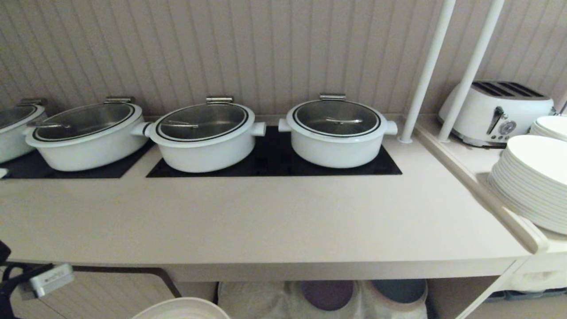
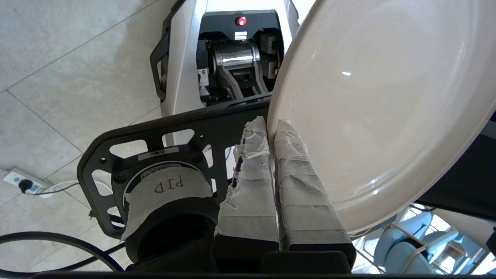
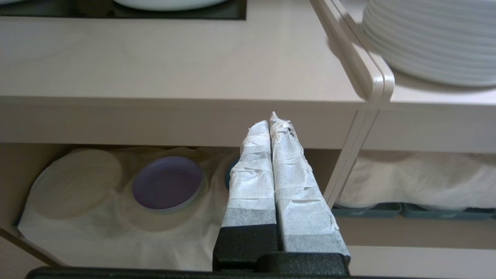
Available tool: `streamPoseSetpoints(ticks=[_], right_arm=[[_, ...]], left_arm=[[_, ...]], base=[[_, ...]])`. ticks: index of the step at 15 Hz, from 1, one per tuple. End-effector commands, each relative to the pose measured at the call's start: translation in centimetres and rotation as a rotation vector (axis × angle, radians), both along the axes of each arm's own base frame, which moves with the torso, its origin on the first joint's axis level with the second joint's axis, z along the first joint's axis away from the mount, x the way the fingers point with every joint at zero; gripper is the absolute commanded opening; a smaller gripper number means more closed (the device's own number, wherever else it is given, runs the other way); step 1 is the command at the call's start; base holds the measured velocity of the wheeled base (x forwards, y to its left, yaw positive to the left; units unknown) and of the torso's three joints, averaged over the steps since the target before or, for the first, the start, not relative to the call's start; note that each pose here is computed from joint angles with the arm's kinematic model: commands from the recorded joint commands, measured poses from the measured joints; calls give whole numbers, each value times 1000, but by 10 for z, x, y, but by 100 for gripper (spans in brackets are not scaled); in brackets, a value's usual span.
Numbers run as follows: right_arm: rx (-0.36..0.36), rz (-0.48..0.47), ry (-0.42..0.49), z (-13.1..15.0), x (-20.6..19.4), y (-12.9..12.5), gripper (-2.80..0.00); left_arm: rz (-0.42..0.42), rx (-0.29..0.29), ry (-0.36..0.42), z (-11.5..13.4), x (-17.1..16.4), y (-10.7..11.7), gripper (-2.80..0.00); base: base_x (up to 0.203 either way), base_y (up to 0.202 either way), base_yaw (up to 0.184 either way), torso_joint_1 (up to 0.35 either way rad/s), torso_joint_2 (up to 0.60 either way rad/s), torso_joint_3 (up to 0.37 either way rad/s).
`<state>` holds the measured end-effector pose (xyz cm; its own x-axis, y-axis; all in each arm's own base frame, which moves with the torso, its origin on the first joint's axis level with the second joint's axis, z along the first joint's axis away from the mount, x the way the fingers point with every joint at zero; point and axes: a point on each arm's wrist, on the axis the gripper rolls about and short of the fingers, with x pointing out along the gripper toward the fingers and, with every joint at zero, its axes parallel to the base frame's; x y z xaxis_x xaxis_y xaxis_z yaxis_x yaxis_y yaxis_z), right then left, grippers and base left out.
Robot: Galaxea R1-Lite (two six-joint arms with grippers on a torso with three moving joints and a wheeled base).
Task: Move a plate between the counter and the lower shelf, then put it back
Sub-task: Put the plate in the cupboard
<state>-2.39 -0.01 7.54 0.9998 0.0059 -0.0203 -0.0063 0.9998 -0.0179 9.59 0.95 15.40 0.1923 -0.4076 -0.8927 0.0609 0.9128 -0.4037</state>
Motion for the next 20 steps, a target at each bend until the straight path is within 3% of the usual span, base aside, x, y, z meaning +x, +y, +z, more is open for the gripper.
streamPoseSetpoints(ticks=[1, 13, 20], right_arm=[[0, 1, 2, 0, 0, 0, -280], [27, 0, 1, 0, 0, 0, -280], [27, -2, 1, 0, 0, 0, -280]], left_arm=[[-1, -2, -1, 0, -1, 0, -280], [-2, -3, -2, 2, -14, -3, -280], [-6, 6, -43, 5, -25, -5, -280]], base=[[0, 0, 0, -144, 302, 163], [0, 0, 0, -159, 346, 179], [0, 0, 0, -239, 525, 283]])
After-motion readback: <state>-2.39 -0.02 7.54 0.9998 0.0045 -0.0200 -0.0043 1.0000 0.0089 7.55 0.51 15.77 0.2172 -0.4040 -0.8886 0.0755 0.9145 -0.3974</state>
